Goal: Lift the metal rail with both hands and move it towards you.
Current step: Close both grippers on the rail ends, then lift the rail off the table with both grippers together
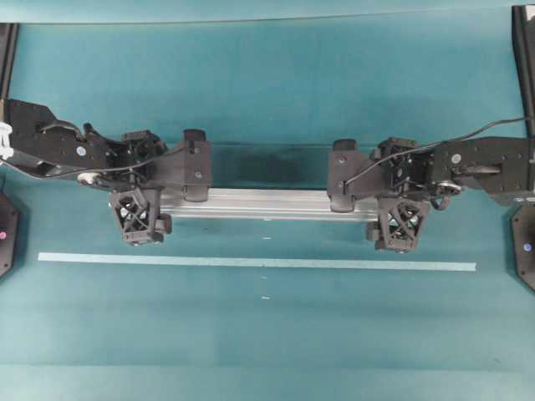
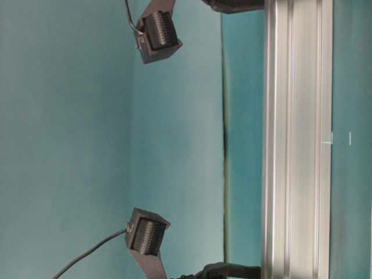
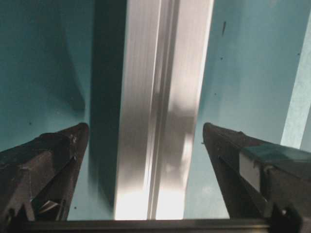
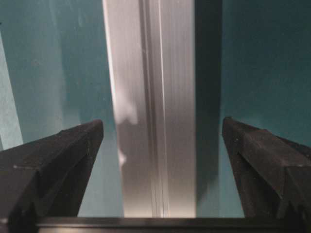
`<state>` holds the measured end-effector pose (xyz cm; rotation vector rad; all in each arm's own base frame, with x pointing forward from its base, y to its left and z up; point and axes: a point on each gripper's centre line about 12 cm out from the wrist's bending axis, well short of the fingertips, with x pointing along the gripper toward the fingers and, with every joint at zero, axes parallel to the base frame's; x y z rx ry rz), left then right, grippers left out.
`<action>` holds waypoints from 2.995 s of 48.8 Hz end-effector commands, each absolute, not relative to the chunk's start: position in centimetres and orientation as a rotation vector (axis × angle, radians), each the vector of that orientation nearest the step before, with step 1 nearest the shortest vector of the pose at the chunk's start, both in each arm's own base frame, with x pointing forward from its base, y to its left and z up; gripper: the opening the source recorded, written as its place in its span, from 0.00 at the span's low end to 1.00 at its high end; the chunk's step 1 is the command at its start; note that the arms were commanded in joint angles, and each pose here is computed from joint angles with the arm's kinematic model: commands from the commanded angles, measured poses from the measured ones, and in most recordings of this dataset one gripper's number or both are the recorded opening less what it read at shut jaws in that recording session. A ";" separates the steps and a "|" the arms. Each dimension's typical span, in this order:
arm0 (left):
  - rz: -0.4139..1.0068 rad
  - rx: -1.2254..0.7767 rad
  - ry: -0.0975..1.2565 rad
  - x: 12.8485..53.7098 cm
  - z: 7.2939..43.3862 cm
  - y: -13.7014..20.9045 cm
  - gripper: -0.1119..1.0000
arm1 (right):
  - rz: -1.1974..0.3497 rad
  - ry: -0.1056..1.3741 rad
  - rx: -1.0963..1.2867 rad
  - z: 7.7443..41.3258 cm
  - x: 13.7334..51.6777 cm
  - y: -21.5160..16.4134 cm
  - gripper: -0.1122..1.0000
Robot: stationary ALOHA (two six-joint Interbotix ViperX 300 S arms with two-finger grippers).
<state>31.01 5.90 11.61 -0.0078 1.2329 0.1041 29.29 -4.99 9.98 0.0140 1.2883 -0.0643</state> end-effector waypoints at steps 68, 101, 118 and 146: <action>0.119 -0.025 1.148 31.8 15.4 5.3 0.38 | -0.074 1.344 0.091 12.8 29.6 -5.1 0.47; 0.128 -0.091 1.135 32.2 31.7 2.5 0.38 | -0.091 1.343 0.167 28.4 29.5 -4.2 0.46; 0.114 -0.085 1.152 31.9 38.5 1.7 0.38 | -0.130 1.368 0.236 34.6 28.2 -2.9 0.46; 0.092 -0.121 1.078 32.9 45.9 -0.7 0.38 | -0.120 1.270 0.283 43.6 28.0 0.6 0.47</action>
